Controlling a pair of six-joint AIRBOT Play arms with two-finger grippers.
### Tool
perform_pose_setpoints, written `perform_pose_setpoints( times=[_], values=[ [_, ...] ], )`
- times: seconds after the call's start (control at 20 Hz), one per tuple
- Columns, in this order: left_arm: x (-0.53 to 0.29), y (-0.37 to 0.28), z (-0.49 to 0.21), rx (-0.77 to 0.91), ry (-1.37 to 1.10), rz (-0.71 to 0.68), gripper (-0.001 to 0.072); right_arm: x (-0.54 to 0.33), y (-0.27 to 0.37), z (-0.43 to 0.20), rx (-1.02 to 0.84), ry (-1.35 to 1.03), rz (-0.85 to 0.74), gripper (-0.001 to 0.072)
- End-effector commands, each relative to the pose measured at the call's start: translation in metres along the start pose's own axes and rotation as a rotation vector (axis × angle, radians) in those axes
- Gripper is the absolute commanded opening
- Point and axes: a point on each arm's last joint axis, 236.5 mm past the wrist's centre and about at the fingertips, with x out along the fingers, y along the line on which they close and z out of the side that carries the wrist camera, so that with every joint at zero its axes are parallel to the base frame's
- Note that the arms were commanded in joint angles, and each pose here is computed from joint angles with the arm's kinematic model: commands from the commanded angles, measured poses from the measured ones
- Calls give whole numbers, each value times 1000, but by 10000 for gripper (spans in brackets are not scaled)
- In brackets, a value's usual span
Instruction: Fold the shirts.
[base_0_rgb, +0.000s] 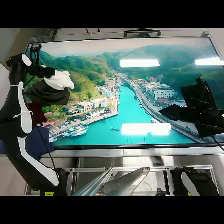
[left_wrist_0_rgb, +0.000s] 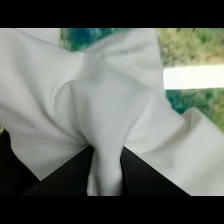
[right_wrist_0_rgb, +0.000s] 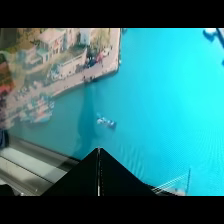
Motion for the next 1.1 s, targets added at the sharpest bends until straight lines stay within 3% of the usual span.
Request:
perform_pose_setpoints(
  times=[0.0,0.25,0.5,0.7,0.75,0.85,0.9,1.05],
  values=[
    [-73,-63,55,1,-209,-129,31,0,0,0,0,1,1,20],
    [-181,-237,39,92,-237,-584,31,0,0,0,0,0,0,21],
    [-185,-351,-48,251,-42,-739,31,0,0,0,0,1,0,20],
    [-160,-393,-99,282,53,-770,32,0,0,-1,0,3,1,21],
    [-156,-396,-106,283,67,-771,207,0,0,-1,0,3,1,21],
    [-154,-395,-106,291,66,-758,671,0,2,-1,2,2,7,20],
    [-157,-390,-101,291,61,-757,715,0,4,0,6,-1,17,20],
    [-176,-355,-69,261,31,-737,711,0,4,1,6,-5,18,21]
  ],
)
